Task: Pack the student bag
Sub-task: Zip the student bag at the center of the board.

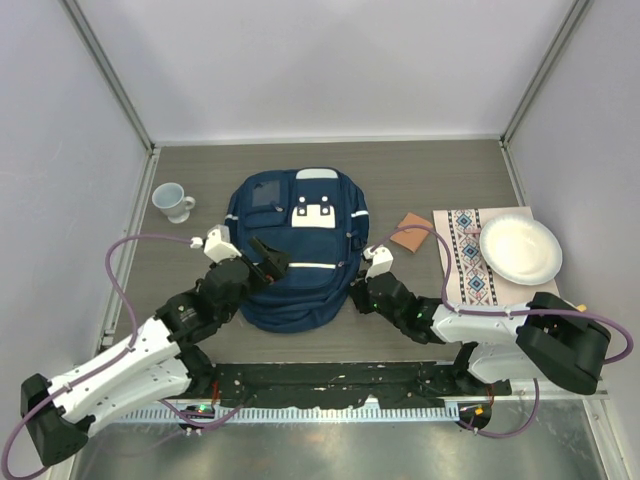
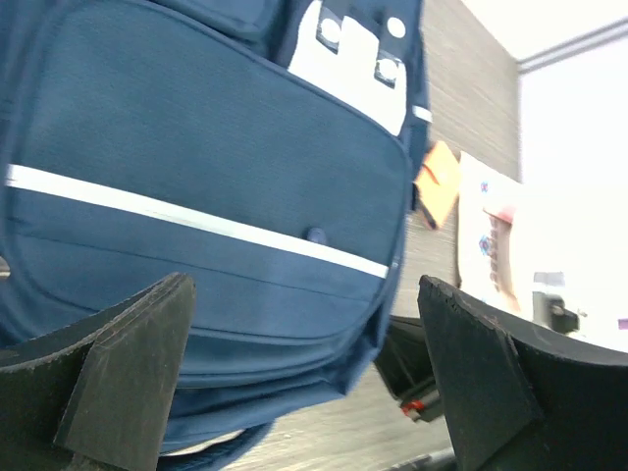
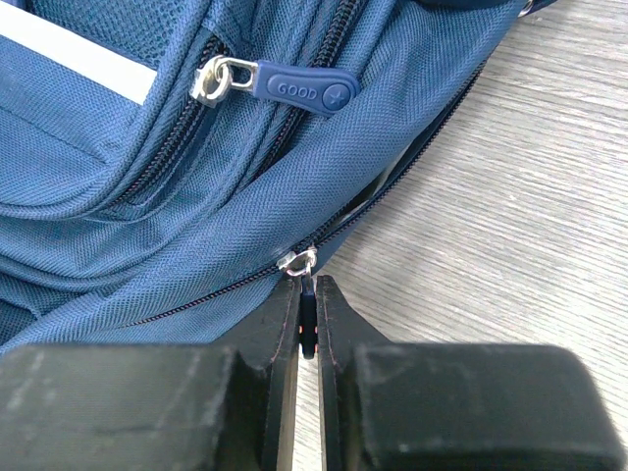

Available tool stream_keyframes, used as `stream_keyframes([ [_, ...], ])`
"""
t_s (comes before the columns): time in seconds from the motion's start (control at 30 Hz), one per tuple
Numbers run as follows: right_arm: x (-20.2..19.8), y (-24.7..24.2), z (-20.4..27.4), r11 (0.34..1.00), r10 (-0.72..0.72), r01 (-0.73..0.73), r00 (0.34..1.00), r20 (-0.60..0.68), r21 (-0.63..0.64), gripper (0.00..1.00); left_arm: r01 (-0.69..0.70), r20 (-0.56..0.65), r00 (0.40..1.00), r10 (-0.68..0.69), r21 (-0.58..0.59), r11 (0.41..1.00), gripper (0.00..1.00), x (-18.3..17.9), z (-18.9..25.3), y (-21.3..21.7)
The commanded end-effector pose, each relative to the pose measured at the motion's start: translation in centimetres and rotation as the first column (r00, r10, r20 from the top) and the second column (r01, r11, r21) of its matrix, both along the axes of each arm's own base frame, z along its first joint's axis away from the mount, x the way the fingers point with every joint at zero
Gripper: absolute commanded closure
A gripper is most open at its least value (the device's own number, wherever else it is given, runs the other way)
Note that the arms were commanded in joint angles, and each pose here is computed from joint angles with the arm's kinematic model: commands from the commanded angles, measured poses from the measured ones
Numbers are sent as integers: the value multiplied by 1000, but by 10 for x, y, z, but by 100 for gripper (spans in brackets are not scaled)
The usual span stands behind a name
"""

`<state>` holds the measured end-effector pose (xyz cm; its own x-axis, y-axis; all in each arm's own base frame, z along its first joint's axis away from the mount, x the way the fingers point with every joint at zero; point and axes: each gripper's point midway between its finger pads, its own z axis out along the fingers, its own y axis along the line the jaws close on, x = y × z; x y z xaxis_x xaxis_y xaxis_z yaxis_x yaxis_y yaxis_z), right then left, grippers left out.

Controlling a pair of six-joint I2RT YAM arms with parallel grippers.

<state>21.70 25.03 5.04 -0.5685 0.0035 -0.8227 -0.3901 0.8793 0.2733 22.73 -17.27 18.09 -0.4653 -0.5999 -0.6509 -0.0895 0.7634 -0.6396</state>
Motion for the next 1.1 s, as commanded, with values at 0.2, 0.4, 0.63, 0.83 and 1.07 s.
stream_keyframes([
  [0.2,8,1,10,1000,-16,15,999,43,25,99,166,6,985,-170,-255,953,1,-15,0,-82],
  [0.4,8,-2,9,1000,-24,23,999,47,18,99,209,1,976,-219,-299,931,0,-39,-8,-114],
  [0.63,10,-5,9,999,-30,29,998,52,14,99,259,-23,961,-276,-279,925,0,-63,-21,-137],
  [0.83,11,-4,11,999,-30,29,998,55,19,99,350,-71,934,-351,-28,936,0,-73,-42,-145],
  [1.07,10,-7,11,999,-35,33,998,54,22,99,358,-70,933,-352,245,901,0,-68,-33,-138],
])
